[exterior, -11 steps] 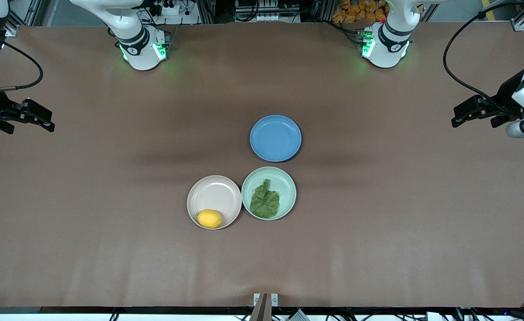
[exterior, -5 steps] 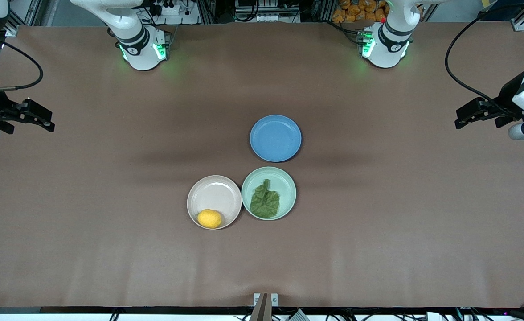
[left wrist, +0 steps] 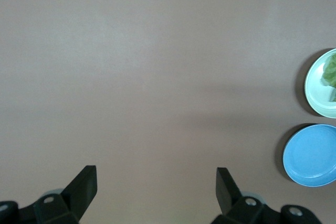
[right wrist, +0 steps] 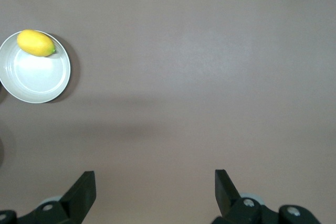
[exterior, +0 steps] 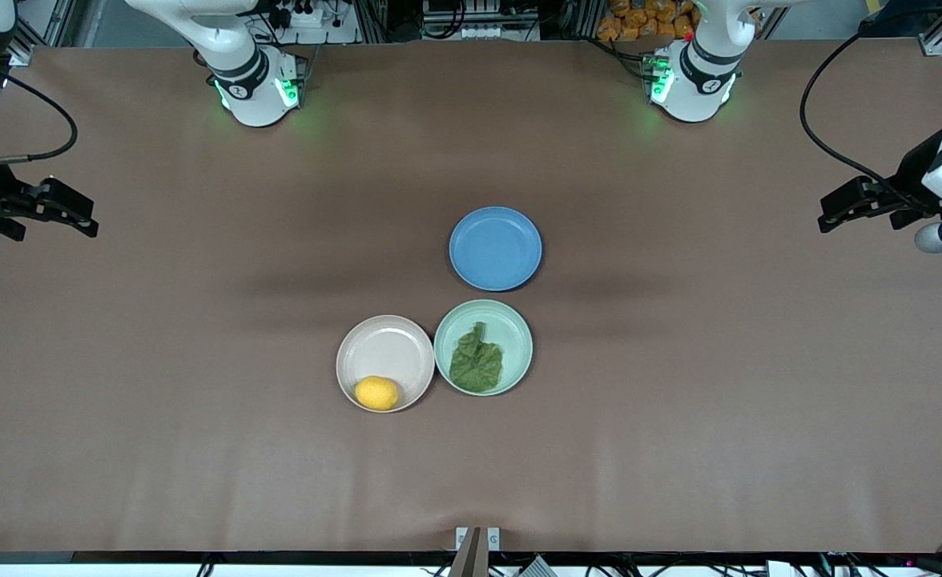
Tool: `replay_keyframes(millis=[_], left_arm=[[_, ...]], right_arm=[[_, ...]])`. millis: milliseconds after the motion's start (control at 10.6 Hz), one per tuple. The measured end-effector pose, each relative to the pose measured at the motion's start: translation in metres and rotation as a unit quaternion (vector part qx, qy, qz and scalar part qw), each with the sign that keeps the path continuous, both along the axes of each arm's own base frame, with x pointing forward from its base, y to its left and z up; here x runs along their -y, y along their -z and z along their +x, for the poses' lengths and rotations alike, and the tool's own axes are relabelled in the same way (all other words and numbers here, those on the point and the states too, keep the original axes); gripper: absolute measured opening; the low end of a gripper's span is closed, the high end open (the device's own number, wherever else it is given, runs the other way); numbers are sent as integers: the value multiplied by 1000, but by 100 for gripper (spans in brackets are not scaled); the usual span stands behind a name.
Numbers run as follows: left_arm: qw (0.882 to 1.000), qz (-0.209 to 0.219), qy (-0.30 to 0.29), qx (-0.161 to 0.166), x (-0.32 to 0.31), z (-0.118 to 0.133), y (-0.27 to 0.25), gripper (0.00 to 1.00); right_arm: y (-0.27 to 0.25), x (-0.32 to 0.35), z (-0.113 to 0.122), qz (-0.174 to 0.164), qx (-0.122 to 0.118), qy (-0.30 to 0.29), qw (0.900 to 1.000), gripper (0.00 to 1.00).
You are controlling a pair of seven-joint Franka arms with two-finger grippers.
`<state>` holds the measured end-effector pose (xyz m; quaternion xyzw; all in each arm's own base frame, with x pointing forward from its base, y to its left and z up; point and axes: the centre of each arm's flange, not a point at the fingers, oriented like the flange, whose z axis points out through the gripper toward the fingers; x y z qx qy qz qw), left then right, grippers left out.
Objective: Place lemon and lettuce in plates
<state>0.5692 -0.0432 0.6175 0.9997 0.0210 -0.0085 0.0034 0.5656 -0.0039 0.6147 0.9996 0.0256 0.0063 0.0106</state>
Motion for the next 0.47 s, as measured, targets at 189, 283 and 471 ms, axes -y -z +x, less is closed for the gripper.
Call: replay_keyframes(millis=[189,283,471], left_arm=[[1000,0,0,0,0,0,0,100],[1000,0,0,0,0,0,0,100],[1000,0,0,-1,0,1,1,100]], right_arm=[[0,0,0,0,0,0,1000,100],[0,0,0,0,0,0,1000,100],[0,0,0,0,0,0,1000,100]])
